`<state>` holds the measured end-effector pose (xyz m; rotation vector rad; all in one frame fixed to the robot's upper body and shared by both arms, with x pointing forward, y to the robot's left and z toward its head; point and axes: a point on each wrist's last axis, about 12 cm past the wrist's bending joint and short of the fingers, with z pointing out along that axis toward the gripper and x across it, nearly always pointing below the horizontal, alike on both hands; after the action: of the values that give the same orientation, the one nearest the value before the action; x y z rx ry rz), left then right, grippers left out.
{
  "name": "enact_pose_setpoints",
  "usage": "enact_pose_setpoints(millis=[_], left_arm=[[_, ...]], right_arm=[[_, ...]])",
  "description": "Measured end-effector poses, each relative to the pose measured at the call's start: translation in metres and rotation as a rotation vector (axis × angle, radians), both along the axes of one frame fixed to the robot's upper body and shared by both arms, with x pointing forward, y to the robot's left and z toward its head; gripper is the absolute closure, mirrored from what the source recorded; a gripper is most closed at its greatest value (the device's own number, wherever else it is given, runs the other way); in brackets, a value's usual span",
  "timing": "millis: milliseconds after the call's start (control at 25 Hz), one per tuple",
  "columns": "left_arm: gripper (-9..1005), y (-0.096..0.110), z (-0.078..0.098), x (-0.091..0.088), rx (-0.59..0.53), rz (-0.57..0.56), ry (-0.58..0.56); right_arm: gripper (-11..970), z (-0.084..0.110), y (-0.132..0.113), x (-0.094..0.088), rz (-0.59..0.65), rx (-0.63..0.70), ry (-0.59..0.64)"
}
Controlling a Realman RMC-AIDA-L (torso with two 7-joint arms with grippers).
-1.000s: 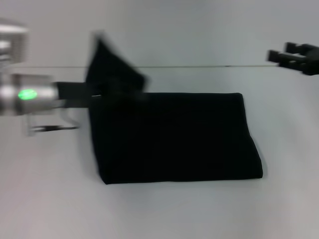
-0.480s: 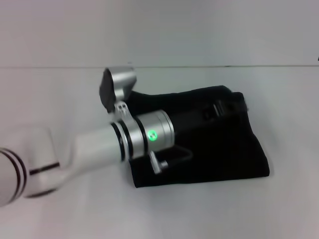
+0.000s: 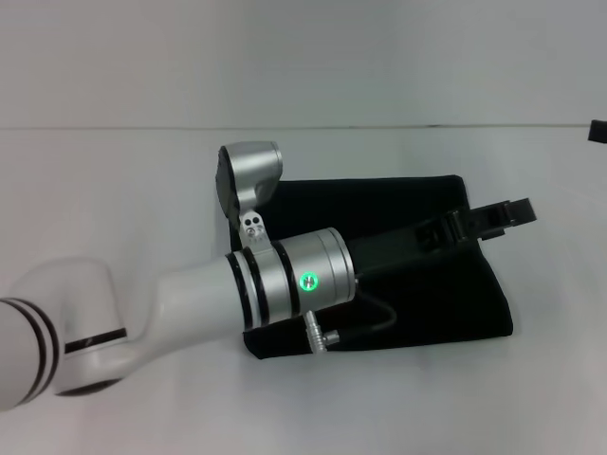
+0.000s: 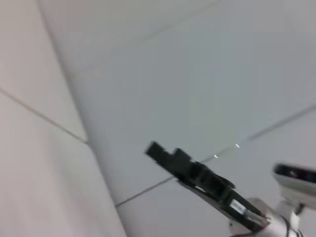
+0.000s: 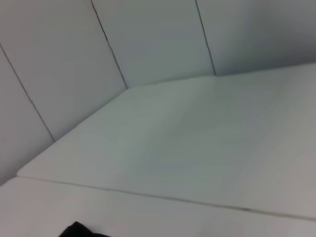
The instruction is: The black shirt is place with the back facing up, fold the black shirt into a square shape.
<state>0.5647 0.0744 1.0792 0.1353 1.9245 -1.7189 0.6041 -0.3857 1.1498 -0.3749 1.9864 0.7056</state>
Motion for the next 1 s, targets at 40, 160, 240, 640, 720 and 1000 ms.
enact_pose_setpoints(millis=[40, 160, 240, 640, 720, 1000], left_arm=[[584, 0.003, 0.001, 0.001, 0.001, -0.010, -0.020], [465, 0.024, 0.005, 0.004, 0.034, -0.055, -0.110], [378, 0.040, 0.006, 0.004, 0.068, -0.092, -0.165], [76, 0.132, 0.008, -0.007, 0.344, -0.211, -0.426], [76, 0.138, 0.011, -0.011, 0.361, -0.256, -0.482], [74, 0.142, 0.017, -0.025, 0.379, -0.398, -0.639]], right_arm=[[121, 0.000, 0.003, 0.001, 0.002, 0.013, 0.021], [120, 0.001, 0.015, 0.006, 0.022, 0.047, 0.097], [120, 0.001, 0.025, 0.010, 0.040, 0.069, 0.159], [120, -0.030, 0.086, 0.022, 0.086, 0.120, 0.421], [120, -0.036, 0.097, 0.024, 0.080, 0.103, 0.447], [121, -0.053, 0.132, 0.030, 0.047, 0.045, 0.489]])
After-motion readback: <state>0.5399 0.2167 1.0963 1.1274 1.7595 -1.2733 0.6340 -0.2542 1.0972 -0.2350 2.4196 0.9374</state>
